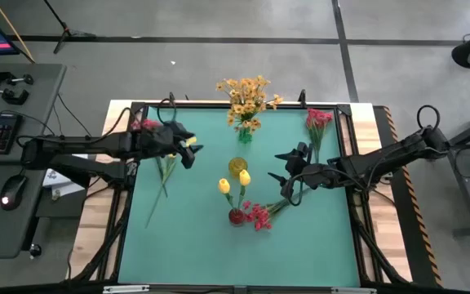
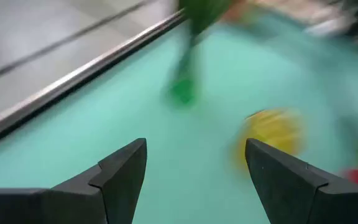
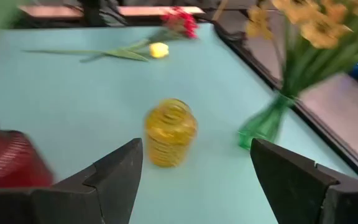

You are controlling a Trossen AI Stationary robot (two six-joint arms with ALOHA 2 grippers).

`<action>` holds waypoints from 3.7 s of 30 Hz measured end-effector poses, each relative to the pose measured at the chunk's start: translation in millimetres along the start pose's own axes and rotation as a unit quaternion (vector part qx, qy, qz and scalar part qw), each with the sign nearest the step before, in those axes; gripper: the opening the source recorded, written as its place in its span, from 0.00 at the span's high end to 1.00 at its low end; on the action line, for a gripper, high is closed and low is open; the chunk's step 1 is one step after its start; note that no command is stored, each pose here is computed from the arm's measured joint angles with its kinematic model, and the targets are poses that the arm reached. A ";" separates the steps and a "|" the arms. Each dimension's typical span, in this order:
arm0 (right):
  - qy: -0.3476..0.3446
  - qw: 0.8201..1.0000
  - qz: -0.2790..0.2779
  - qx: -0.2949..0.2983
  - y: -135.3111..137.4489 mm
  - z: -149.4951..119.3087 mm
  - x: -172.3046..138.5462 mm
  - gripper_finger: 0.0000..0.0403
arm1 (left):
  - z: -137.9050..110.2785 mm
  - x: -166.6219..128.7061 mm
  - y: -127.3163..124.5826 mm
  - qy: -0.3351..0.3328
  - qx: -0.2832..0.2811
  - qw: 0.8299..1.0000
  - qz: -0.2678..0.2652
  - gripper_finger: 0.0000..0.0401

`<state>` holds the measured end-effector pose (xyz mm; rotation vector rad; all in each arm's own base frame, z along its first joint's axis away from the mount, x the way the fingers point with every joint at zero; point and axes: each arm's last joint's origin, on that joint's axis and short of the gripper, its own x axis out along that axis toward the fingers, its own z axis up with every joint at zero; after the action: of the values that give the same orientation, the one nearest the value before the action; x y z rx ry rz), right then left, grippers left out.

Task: Sort flowers into vase by color
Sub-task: Put the yellow flower into the red vase

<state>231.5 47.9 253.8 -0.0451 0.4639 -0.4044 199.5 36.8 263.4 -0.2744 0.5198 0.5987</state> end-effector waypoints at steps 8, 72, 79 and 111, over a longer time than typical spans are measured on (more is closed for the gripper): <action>0.023 0.996 -0.086 0.005 -14.3 -27.0 12.0 0.29 | -61.3 4.8 9.7 0.231 -0.098 0.952 0.173 0.35; 0.038 0.994 -0.079 0.059 -25.2 -32.7 20.6 0.29 | -50.9 -10.8 -53.3 0.008 0.029 0.980 0.198 0.99; 0.038 0.994 -0.079 0.059 -25.2 -32.6 20.6 0.29 | -9.0 -52.8 -79.5 -0.225 0.046 0.953 0.197 1.00; 0.010 0.994 -0.071 0.077 -23.6 -26.2 21.0 0.29 | -19.8 -61.7 -171.8 -0.395 0.273 0.716 -0.506 1.00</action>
<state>228.4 19.3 224.5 0.0764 0.4488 -0.5802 251.3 -136.2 296.6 0.2877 -0.3441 -0.5515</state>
